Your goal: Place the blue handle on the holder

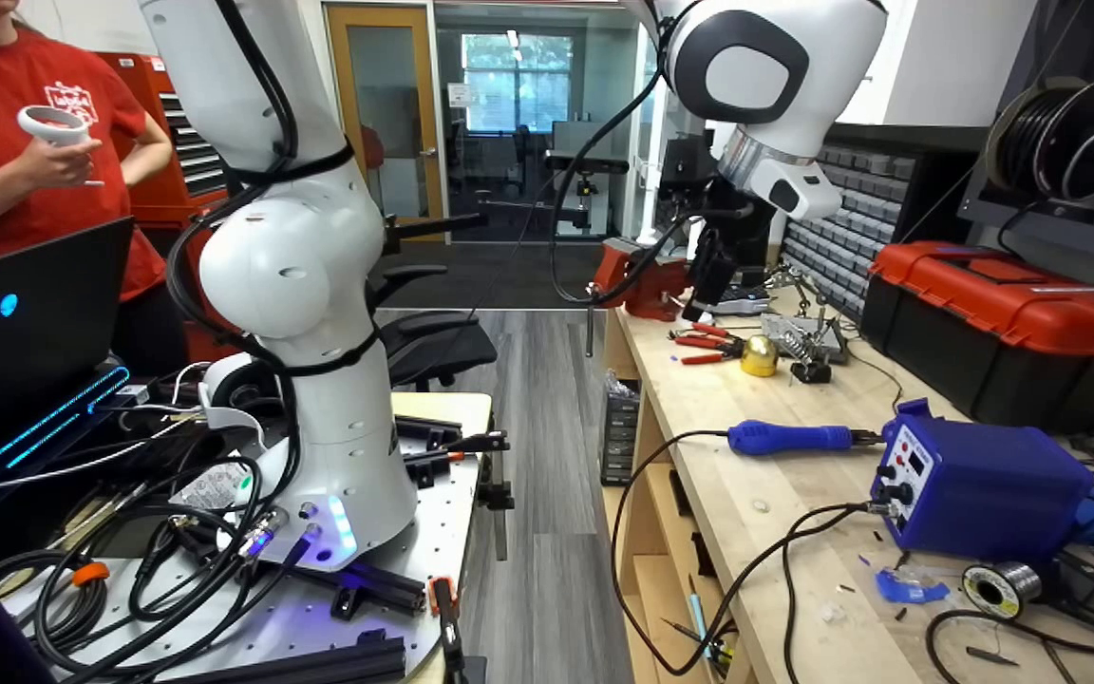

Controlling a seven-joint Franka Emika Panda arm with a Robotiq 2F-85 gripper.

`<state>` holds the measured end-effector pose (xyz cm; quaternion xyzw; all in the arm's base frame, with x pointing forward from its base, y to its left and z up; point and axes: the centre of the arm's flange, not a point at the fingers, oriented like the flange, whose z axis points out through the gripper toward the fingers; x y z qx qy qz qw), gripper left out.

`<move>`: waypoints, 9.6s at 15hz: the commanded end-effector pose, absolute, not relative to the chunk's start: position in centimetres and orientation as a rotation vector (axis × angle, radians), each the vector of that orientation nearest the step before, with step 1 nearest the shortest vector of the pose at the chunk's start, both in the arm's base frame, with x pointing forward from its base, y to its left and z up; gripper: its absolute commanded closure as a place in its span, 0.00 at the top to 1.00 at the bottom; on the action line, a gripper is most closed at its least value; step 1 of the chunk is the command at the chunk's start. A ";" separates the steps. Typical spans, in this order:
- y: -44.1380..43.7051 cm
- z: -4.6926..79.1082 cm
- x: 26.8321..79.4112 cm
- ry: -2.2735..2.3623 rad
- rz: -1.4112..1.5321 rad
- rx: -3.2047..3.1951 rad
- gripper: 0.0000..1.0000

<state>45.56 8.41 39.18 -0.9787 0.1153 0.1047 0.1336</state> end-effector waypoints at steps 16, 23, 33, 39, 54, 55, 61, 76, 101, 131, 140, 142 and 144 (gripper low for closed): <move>11.6 30.3 52.7 -0.084 -0.078 -3.055 1.00; 11.1 30.3 51.4 -0.046 -0.029 -3.046 1.00; 11.4 26.1 53.5 -0.166 -0.029 -3.052 1.00; 11.5 24.4 55.6 -0.239 -0.017 -3.060 1.00; 11.8 20.8 59.8 -0.348 0.000 -3.030 1.00; 11.7 20.6 60.0 -0.364 0.001 -3.028 1.00; 11.1 19.4 60.2 -0.395 0.021 -3.022 1.00; 11.8 17.3 61.3 -0.289 0.001 -3.061 0.75; 14.1 28.7 61.8 -0.095 -0.396 -3.014 0.13; 7.8 29.1 59.9 0.403 -0.470 -3.111 0.13; 8.5 28.3 60.4 0.347 -0.462 -3.139 0.13; 8.9 29.2 60.8 0.319 -0.498 -3.147 0.13; 9.0 29.8 61.6 0.292 -0.525 -3.156 0.13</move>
